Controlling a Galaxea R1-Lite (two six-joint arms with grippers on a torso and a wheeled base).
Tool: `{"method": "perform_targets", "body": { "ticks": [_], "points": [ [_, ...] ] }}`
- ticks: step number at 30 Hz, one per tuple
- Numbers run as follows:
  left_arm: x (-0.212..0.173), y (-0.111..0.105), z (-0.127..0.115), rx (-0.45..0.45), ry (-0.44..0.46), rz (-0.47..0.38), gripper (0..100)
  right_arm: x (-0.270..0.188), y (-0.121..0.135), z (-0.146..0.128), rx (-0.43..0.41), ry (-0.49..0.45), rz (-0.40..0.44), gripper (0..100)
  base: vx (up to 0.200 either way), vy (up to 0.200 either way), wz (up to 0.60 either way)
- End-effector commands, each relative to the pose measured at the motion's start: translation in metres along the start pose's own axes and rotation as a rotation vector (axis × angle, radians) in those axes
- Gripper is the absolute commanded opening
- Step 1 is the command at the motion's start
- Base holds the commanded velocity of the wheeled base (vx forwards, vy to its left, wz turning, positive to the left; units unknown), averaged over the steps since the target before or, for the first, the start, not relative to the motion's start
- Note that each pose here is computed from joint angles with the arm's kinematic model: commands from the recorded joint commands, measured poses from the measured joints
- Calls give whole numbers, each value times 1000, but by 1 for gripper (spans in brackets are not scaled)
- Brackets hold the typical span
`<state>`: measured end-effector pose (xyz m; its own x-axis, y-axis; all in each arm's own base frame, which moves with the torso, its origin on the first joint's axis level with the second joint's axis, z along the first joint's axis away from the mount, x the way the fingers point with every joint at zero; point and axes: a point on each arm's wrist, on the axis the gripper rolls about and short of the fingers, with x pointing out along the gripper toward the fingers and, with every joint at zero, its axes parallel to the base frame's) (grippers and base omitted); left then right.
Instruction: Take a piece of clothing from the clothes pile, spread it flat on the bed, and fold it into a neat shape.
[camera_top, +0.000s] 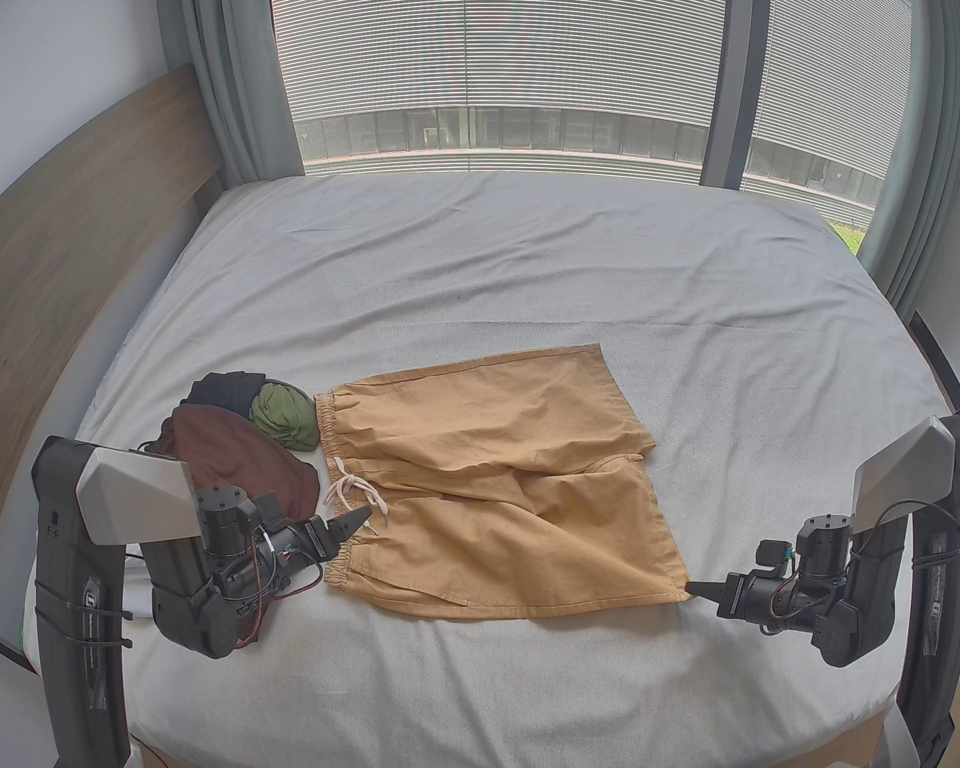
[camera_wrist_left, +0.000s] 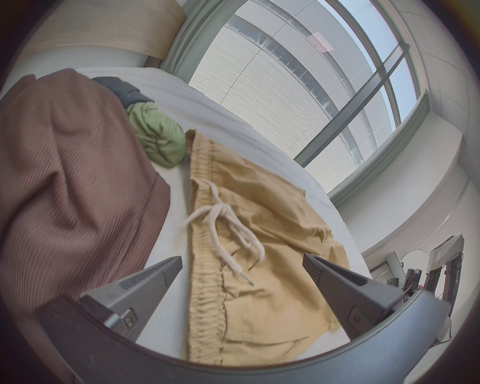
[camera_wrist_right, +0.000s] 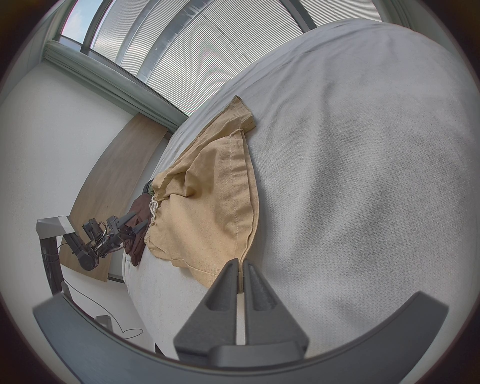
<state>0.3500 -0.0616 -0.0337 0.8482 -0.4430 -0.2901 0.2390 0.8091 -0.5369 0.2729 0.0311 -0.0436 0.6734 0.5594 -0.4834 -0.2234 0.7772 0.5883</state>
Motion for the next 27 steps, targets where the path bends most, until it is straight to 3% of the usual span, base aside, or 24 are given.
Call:
{"method": "perform_targets", "body": {
  "ticks": [1,14,27],
  "points": [
    [-11,5,-8,-22,39,37,100,0,0,-1,2,4,-1,0,0,0,0],
    [-33,6,-31,-58,151,84,100,0,-3,-2,7,6,-6,0,0,0,0],
    [-32,4,-40,-68,186,81,100,0,-4,-1,9,0,-9,0,0,0,0]
  ]
}}
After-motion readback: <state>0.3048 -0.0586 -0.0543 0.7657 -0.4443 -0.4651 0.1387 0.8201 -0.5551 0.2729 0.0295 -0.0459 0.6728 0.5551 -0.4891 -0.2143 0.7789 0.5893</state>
